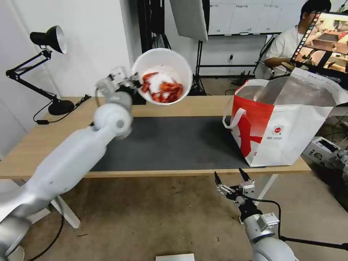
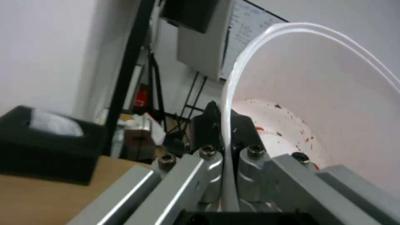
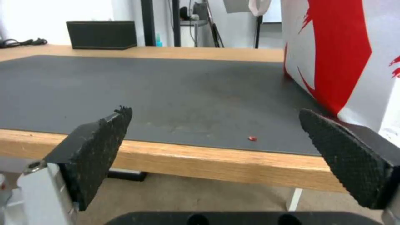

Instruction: Pick up the trash from the table and place it into the takeout bag.

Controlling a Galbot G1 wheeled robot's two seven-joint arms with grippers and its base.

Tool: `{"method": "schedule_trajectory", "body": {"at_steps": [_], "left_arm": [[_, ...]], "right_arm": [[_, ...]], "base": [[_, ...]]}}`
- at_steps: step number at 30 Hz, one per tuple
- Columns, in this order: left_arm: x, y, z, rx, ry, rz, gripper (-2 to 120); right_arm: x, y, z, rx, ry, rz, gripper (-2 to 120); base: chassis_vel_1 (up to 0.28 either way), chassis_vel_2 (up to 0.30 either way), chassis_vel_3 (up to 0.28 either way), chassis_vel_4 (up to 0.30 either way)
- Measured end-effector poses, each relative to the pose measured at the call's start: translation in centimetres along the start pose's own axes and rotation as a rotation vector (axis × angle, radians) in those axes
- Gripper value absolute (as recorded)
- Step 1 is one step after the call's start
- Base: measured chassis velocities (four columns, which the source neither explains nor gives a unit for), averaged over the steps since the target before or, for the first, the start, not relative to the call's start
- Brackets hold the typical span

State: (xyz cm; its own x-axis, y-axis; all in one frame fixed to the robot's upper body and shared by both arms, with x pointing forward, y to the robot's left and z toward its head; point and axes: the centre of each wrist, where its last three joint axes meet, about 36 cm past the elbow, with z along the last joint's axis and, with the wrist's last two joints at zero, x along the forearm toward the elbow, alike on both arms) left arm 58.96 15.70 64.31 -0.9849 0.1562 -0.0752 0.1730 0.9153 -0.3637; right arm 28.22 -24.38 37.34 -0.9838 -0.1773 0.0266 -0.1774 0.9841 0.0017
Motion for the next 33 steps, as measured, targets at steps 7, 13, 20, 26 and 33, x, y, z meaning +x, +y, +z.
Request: {"method": "schedule_trajectory", "body": {"at_steps": [7, 13, 20, 26, 33], "left_arm": [[-3.6, -8.0, -1.2, -0.020, 0.003, 0.095, 0], [-5.2, -15.6, 0.2, -0.027, 0.033, 0.172, 0], [-5.9, -24.8, 3.0, -0.033, 0.069, 0.229, 0], [-6.1, -26.4, 4.2, -0.085, 0.050, 0.233, 0], [-5.8, -25.9, 6.5, -0.181, 0.017, 0.228, 0]], "right_arm": [[0.0, 0.0, 0.0, 0.000, 0.000, 0.000, 100], [0.0, 0.0, 0.0, 0.000, 0.000, 0.000, 100], [0.0, 0.0, 0.0, 0.000, 0.000, 0.000, 100], [0.0, 0.0, 0.0, 0.000, 0.000, 0.000, 100], [0.0, 0.0, 0.0, 0.000, 0.000, 0.000, 100]], "base": [[0.000, 0.000, 0.000, 0.000], [0.000, 0.000, 0.000, 0.000], [0.000, 0.000, 0.000, 0.000], [0.000, 0.000, 0.000, 0.000], [0.000, 0.000, 0.000, 0.000]]}}
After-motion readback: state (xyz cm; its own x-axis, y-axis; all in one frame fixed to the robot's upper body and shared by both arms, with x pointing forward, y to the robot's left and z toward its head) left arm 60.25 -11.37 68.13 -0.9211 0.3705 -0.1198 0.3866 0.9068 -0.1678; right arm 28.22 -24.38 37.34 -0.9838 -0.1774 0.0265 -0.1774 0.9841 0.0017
